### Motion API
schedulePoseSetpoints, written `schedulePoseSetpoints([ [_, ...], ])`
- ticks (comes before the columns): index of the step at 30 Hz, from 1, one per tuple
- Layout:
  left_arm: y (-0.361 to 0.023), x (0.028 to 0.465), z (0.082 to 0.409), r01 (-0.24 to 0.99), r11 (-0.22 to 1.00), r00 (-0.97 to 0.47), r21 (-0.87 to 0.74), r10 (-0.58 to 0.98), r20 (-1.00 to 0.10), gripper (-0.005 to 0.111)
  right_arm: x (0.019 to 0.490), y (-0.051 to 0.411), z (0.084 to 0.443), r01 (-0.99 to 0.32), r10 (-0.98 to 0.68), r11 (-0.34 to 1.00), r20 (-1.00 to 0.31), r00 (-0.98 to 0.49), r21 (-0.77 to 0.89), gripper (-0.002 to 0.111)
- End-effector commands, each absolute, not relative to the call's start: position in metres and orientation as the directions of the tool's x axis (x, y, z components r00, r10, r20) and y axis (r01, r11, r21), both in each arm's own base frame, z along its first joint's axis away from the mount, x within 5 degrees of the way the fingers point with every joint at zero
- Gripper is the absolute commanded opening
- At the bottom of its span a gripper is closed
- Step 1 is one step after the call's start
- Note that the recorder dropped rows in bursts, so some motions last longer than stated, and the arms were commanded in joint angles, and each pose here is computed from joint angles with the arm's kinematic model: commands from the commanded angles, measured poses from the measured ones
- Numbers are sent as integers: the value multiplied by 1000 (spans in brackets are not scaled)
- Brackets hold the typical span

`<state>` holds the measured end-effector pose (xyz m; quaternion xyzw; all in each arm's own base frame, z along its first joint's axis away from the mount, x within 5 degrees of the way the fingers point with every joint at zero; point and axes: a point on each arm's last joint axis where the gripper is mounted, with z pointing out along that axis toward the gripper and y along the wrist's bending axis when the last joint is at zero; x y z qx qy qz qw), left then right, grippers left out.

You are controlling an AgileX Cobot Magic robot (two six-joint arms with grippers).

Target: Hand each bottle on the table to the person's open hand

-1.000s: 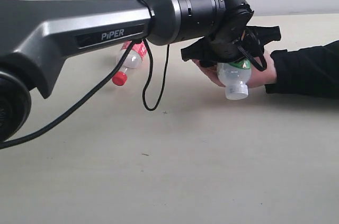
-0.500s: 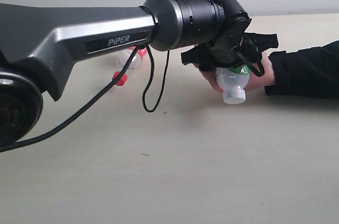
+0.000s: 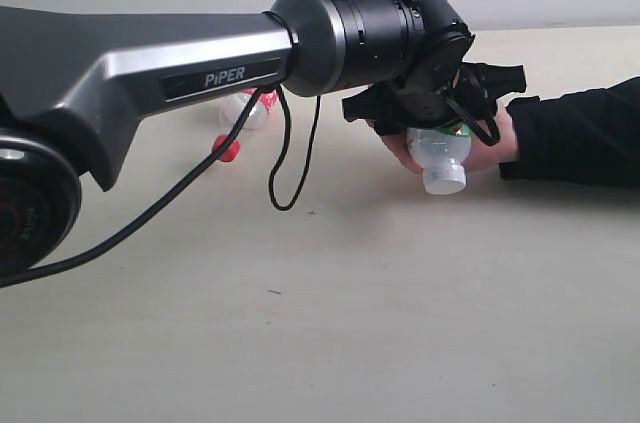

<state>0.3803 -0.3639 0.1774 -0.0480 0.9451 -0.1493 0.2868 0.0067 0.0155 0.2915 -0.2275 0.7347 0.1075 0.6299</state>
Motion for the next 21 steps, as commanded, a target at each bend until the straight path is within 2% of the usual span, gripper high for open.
schedulePoseSetpoints([
  [1, -364, 381, 180, -2, 947, -829, -320, -180, -530, 68, 7, 16, 291, -465, -193, 877, -976, -101, -125, 0],
  [13, -366, 378, 179, -19, 939, -851, -344, -195, -487, 65, 7, 16, 291, -465, -193, 877, -976, -101, -125, 0],
  [21, -365, 377, 185, -12, 938, -849, -347, -193, -492, 68, 7, 16, 291, -465, -193, 877, -976, -101, -125, 0],
])
